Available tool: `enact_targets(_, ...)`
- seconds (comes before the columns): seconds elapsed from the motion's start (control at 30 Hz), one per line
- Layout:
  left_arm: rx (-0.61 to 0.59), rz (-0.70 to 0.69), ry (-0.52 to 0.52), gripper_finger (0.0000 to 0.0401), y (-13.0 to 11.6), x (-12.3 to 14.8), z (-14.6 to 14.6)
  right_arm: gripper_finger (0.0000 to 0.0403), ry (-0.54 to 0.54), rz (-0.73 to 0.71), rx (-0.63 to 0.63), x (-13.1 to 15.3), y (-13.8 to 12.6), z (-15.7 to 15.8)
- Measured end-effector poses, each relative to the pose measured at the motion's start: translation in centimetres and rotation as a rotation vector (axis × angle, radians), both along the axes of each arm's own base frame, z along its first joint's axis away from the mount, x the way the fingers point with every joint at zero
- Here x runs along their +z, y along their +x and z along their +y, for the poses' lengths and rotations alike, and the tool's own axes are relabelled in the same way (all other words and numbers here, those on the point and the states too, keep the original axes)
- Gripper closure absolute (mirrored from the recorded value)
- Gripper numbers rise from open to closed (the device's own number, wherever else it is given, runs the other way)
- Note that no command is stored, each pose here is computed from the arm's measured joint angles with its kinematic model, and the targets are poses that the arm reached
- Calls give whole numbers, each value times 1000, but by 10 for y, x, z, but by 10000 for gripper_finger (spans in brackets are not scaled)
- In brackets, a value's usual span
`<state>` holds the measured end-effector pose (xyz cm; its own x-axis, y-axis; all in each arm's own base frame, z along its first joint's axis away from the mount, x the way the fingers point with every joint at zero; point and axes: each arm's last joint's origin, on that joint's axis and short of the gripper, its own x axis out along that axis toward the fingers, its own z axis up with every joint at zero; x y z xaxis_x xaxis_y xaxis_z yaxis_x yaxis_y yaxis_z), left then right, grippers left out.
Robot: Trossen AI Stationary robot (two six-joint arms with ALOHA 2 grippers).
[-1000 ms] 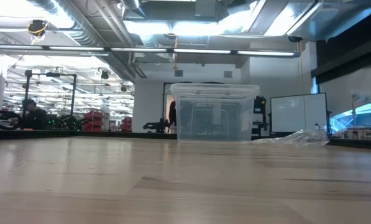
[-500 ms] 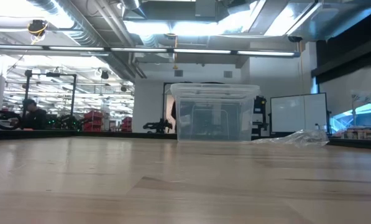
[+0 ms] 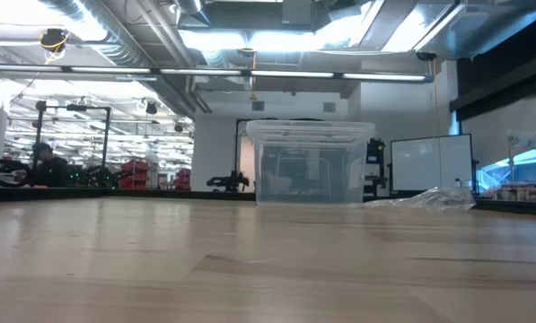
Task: Roll bandage
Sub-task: Roll the red bandage
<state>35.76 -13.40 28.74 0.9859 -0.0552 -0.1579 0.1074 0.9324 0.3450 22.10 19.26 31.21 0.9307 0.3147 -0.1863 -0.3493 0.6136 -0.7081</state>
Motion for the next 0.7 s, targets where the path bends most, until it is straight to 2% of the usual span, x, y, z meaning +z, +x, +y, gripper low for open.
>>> enact_targets(0.2, 5, -5, 41, 388, 7, -10, -1, 255, 45, 134, -19, -18, 8, 1)
enact_targets(0.47, 1, 52, 83, 388, 17, -34, -5, 255, 13, 240, -22, -48, 20, 12)
enact_targets(0.7, 31, 89, 50, 388, 23, -50, -6, 256, 46, 365, -73, -71, 24, 16)
